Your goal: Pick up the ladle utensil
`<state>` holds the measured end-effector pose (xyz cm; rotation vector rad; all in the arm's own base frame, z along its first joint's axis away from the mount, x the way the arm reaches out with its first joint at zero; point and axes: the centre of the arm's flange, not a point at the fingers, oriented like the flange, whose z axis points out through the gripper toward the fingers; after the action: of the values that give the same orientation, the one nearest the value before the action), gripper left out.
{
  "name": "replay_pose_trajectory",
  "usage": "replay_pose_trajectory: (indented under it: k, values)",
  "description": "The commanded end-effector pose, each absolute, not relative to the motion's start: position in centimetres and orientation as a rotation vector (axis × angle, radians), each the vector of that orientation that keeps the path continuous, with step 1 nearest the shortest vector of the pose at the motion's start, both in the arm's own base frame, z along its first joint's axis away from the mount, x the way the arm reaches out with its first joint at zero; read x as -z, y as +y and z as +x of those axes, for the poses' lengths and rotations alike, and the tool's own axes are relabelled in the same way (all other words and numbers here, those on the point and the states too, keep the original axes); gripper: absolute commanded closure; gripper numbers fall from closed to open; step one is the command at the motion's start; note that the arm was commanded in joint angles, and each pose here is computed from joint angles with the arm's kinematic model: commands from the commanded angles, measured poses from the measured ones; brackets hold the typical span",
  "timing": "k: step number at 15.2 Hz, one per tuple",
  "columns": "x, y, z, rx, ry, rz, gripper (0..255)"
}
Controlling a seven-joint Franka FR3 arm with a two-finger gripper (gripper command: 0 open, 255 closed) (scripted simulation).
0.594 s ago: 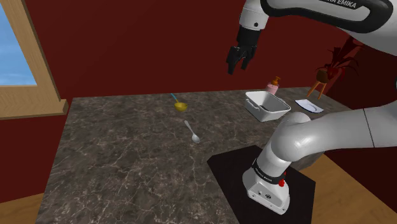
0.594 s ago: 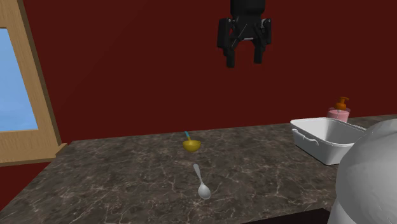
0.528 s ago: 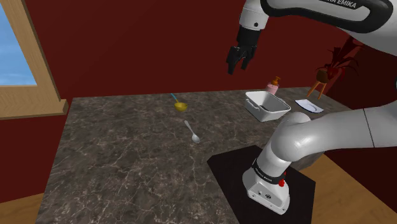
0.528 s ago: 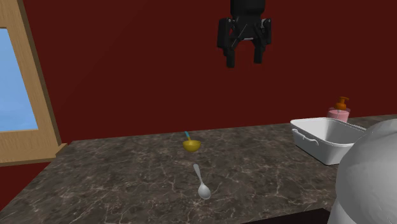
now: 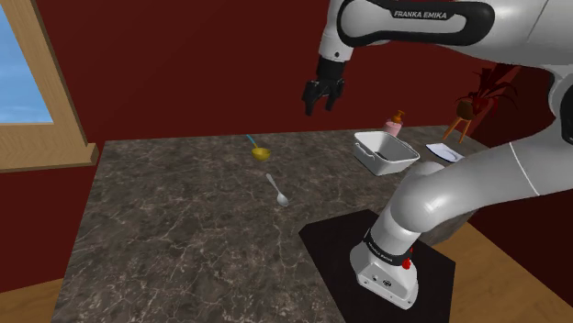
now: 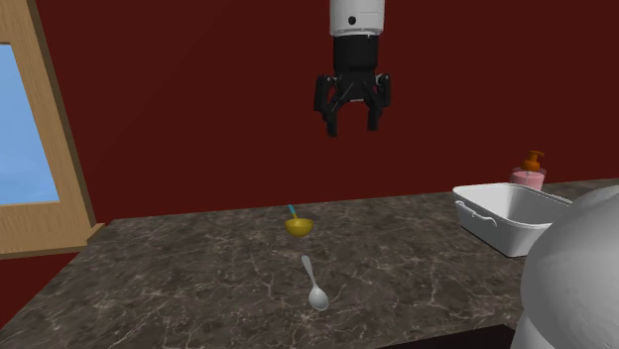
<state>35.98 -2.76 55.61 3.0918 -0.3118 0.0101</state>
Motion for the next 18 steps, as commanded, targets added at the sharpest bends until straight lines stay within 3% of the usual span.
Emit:
replay_pose_trajectory:
  k: [1, 18]
  values:
    - [-53.9, -3.6, 38.0, -0.009, -0.342, 3.103, 0]
    - [-38.5, -9.3, 53.9, 0.027, -0.601, 3.181, 0]
